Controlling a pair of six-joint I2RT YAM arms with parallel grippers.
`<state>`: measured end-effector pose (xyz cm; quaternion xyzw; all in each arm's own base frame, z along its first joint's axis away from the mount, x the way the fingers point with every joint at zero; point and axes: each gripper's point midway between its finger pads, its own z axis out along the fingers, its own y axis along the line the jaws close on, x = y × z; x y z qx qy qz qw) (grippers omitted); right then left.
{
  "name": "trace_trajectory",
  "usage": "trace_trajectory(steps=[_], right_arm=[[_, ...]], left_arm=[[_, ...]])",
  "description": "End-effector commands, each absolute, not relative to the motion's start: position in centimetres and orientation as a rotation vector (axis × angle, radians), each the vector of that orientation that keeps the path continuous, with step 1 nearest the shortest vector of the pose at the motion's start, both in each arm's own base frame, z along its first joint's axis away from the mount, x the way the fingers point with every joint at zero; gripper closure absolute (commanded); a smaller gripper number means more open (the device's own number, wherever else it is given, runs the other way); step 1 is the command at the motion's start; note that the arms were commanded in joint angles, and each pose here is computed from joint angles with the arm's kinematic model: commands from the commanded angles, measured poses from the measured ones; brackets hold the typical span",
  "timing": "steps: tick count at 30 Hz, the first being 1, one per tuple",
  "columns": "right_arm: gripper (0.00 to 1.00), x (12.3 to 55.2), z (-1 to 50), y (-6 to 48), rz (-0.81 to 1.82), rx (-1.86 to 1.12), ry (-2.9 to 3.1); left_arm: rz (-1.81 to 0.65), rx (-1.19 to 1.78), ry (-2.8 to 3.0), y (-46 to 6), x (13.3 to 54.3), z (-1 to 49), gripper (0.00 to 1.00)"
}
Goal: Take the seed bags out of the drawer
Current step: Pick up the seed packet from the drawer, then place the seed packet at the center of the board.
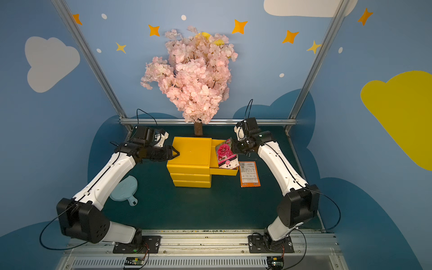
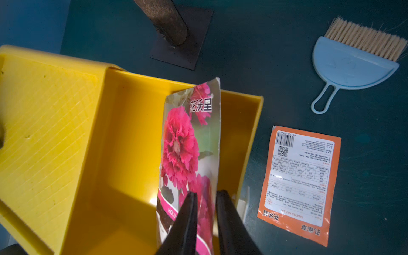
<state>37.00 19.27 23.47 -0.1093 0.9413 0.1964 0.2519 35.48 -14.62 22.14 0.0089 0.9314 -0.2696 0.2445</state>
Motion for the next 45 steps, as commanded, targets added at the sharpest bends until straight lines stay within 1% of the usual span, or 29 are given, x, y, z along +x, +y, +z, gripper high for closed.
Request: trace_trajectory(steps=[1,2,11,17,25,28,31,33,45], right_arm=[[0.95,37.3,24.9,19.9,0.557,-0.303,2.526],[1.00,37.3,25.2,19.8,0.556,-0.298,2.520],[1.00,36.9,29.3,17.8,0.545,-0.243,2.406],[1.00,36.6,31.5,15.0,0.543,-0.161,2.344],[1.00,35.6,34.8,8.1,0.316,0.015,2.206],[1.00,35.2,35.0,6.0,0.229,0.070,2.185],[1.00,35.1,33.9,4.6,0.175,0.117,2.195],[1.00,35.3,32.4,3.9,0.153,0.143,2.214],[1.00,37.0,20.1,3.6,0.203,0.209,2.461]], left_arm=[[-0.707,0.008,2.688,-14.4,33.3,18.9,0.43],[-0.707,0.008,2.688,-14.4,33.3,18.9,0.43],[-0.703,0.009,2.689,-14.4,33.3,18.9,0.43],[-0.708,0.010,2.689,-14.4,33.2,18.9,0.43],[-0.712,0.013,2.685,-14.4,33.1,19.0,0.44],[-0.716,0.014,2.681,-14.5,33.1,19.2,0.44],[-0.722,0.014,2.679,-14.5,33.2,19.2,0.44],[-0.724,0.017,2.679,-14.6,33.2,19.2,0.44],[-0.725,0.022,2.682,-14.5,32.8,19.0,0.44]])
